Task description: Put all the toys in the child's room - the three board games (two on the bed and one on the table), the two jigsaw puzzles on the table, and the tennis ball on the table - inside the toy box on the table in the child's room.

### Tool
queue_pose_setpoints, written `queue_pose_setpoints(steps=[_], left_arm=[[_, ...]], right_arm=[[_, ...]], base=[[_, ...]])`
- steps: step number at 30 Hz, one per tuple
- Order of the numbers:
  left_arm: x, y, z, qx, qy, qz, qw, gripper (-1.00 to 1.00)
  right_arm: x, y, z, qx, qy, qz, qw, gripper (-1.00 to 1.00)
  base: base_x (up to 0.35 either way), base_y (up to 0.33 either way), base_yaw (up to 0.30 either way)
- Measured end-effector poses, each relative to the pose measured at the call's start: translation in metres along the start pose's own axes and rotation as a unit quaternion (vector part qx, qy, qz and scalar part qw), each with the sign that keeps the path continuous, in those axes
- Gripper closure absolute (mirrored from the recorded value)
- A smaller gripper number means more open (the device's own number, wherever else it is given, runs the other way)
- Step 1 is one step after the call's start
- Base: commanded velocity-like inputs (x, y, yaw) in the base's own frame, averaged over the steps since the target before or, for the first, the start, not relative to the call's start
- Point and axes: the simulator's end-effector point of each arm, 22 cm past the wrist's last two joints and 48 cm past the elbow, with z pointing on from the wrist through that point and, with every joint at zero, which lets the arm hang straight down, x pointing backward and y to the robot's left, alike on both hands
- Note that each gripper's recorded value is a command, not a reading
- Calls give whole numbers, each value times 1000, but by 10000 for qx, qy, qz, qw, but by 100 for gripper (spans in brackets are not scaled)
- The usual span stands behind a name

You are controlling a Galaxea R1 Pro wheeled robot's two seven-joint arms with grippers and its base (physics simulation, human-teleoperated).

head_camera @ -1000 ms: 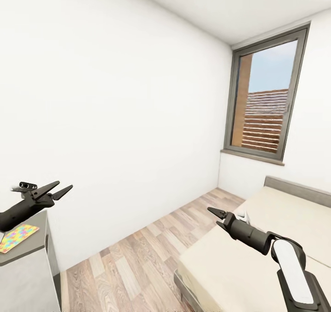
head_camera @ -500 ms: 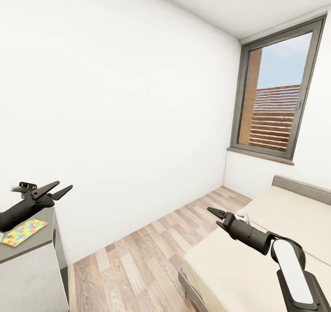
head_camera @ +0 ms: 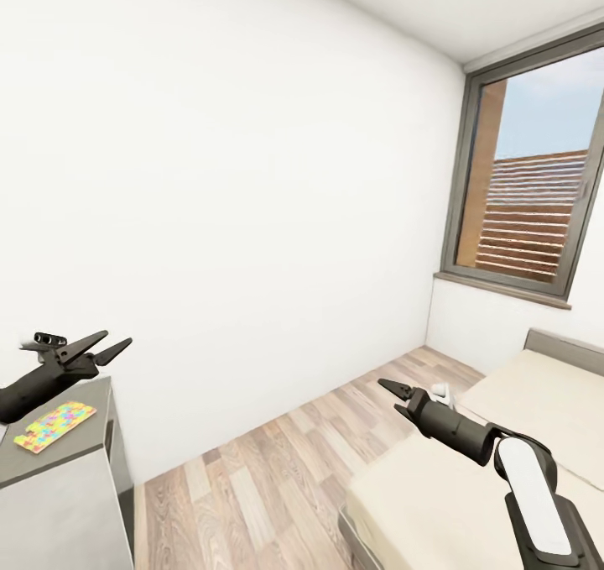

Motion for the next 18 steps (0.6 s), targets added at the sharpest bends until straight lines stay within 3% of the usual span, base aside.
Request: queue_pose_setpoints(steps=[9,18], left_arm=[[1,1,0,0,-3,-9,10000,-100],[2,5,0,-29,8,-36,10000,-100]], right_arm=[[-1,-1,0,3,-4,3,10000,-100],[1,-6,2,35,22,43,10000,-100]], base=[[321,13,68],[303,116,108]])
